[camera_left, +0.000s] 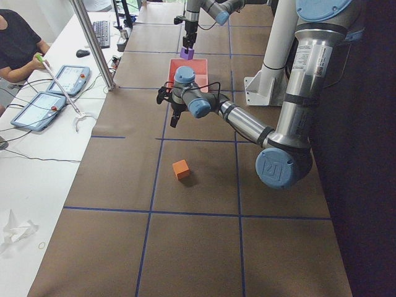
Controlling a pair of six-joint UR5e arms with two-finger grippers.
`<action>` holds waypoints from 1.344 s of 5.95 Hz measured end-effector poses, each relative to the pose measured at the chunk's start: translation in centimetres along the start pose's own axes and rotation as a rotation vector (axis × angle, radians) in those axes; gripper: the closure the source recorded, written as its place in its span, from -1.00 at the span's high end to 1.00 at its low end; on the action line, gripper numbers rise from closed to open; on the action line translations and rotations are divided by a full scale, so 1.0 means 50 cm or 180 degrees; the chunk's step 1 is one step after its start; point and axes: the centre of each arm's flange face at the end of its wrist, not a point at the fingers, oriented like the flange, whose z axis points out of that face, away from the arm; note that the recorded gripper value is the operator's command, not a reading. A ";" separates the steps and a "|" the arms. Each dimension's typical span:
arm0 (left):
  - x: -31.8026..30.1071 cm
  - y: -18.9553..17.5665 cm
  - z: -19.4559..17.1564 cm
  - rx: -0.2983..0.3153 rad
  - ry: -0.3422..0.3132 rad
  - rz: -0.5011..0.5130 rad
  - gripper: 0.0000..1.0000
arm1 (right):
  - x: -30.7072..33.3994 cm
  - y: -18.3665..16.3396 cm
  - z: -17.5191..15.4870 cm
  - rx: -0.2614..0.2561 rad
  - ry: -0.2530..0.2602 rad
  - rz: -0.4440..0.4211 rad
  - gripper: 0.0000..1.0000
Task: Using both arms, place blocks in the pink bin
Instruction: 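Release the yellow cube in the bin while the right places the purple cube, then grasp the orange cube with the left gripper and lift it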
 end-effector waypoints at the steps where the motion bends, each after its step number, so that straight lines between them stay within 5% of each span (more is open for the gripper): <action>1: -0.086 0.017 0.010 -0.0100 -0.0116 -0.0109 1.00 | -0.031 0.058 0.054 0.0029 0.0051 -0.0016 0.99; 3: -0.252 0.061 0.022 -0.0426 -0.0111 -0.0847 1.00 | -0.045 0.076 0.094 0.0170 0.0109 -0.0022 1.00; 4: -0.285 0.075 0.035 -0.0510 -0.0131 -0.1320 1.00 | -0.026 0.026 0.083 0.0258 0.0133 0.0021 1.00; 6: -0.307 0.091 0.048 -0.0572 -0.0195 -0.1837 1.00 | 0.104 -0.186 0.007 0.0259 0.0269 -0.0179 1.00; 8: -0.326 0.102 0.068 -0.0628 -0.0249 -0.1953 1.00 | 0.304 -0.369 -0.112 0.0174 0.0359 -0.0488 1.00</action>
